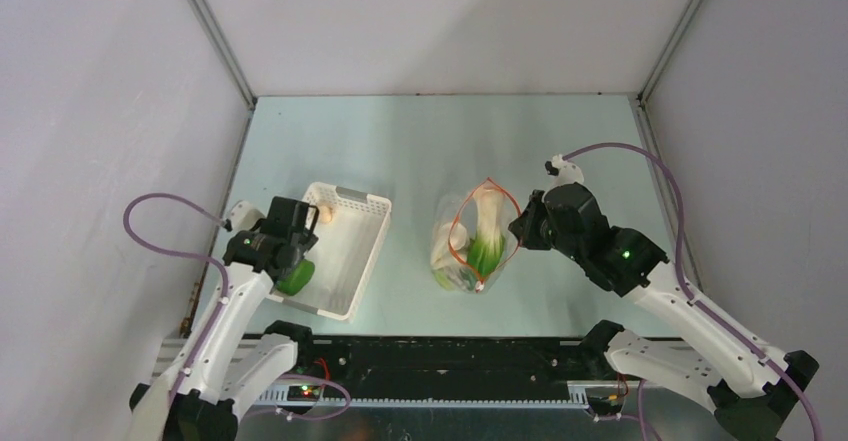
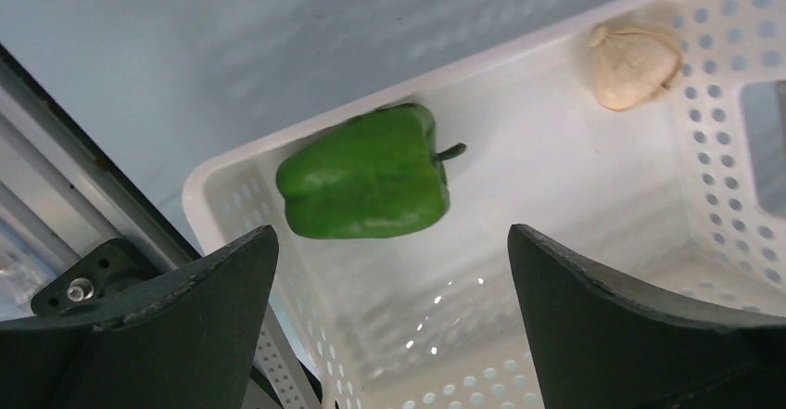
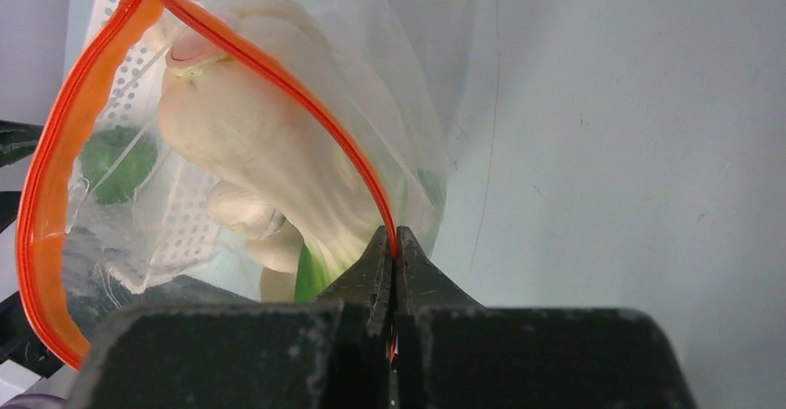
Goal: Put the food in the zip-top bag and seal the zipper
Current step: Pick up the fake vegetable from the bin, then place the fake vegetable in the zipper food storage bag.
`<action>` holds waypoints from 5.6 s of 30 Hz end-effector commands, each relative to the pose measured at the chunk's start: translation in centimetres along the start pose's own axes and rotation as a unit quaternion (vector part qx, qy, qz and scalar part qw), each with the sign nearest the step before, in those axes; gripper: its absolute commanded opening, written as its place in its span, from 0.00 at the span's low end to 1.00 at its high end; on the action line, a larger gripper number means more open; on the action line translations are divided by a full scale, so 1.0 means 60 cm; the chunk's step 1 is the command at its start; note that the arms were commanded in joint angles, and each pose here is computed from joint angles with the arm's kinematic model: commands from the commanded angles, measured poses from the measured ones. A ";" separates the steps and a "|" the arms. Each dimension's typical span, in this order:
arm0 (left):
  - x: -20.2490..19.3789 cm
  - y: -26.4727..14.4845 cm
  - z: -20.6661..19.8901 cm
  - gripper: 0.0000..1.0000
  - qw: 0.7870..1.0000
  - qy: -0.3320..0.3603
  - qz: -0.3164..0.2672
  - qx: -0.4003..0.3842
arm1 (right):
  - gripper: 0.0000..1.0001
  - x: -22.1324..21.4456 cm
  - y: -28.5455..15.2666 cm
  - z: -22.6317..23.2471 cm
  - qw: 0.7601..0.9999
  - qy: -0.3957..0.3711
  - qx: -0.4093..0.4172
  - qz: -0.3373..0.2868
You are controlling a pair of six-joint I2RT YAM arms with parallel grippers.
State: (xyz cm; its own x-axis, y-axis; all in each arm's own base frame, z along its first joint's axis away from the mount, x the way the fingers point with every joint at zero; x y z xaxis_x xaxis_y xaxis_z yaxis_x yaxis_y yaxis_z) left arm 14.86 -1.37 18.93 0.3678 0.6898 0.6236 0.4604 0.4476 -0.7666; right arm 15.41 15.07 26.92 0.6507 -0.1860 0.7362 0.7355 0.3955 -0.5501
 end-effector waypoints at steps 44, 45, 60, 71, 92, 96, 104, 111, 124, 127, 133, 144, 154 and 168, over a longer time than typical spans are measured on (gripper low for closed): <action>-0.033 0.041 -0.033 0.00 0.996 -0.004 0.074 -0.053 | 0.00 0.029 -0.004 0.005 1.000 0.002 -0.013 -0.028; -0.030 0.032 -0.033 0.00 0.995 -0.007 0.073 -0.073 | 0.00 0.029 -0.004 0.005 1.000 0.002 -0.012 -0.028; 0.029 -0.141 -0.108 0.00 0.902 0.038 0.057 -0.426 | 0.00 0.031 0.007 0.011 1.000 -0.004 -0.005 -0.026; 0.020 -0.428 -0.199 0.00 0.609 0.199 0.081 -0.763 | 0.00 0.044 -0.005 0.029 1.000 0.001 0.014 -0.022; -0.133 -0.403 -0.229 0.00 0.618 0.375 0.166 -0.671 | 0.00 0.048 -0.029 0.047 0.999 0.009 0.043 -0.017; -0.150 -0.369 -0.215 0.00 0.642 0.398 0.180 -0.630 | 0.00 0.047 -0.028 0.044 0.999 0.008 0.036 -0.017; -0.165 -0.355 -0.219 0.00 0.650 0.397 0.185 -0.621 | 0.00 0.045 -0.027 0.043 0.999 0.005 0.036 -0.012; -0.178 -0.346 -0.230 0.07 0.656 0.411 0.191 -0.604 | 0.00 0.045 -0.031 0.042 0.999 0.005 0.036 -0.015; -0.156 -0.385 -0.216 0.70 0.622 0.402 0.198 -0.642 | 0.00 0.045 -0.029 0.044 0.999 0.003 0.039 -0.014; -0.145 -0.393 -0.208 0.79 0.620 0.394 0.192 -0.651 | 0.00 0.046 -0.031 0.044 0.999 0.004 0.041 -0.015; -0.124 -0.398 -0.199 0.96 0.637 0.383 0.174 -0.646 | 0.00 0.046 -0.033 0.045 0.999 0.004 0.044 -0.015; -0.106 -0.365 -0.206 1.00 0.726 0.368 0.119 -0.568 | 0.00 0.049 -0.046 0.056 0.997 0.009 0.081 -0.015; -0.150 -0.347 -0.254 0.60 0.740 0.400 0.142 -0.522 | 0.00 0.052 -0.053 0.065 0.994 0.015 0.110 -0.012; -0.076 -0.340 -0.246 0.00 0.799 0.391 0.028 -0.457 | 0.00 0.093 -0.102 0.051 0.993 -0.082 0.080 -0.008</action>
State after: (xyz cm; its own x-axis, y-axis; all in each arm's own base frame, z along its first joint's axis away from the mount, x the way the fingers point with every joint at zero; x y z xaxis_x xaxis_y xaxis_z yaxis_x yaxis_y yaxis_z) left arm 15.09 -24.27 30.84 0.7279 -0.0886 0.6800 0.5634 -0.4879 -0.6667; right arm 14.43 15.50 32.08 0.6645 -0.1067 0.7396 0.6752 0.5100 -0.5330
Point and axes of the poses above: each gripper's point midway between its finger pads, its own y axis out along the fingers, its own z axis along the line the jaws close on, x = y × z, the point moved 8 cm from there along -y, back along the fingers, and after that the axes turned 3 degrees about -y, right-handed, at the moved point
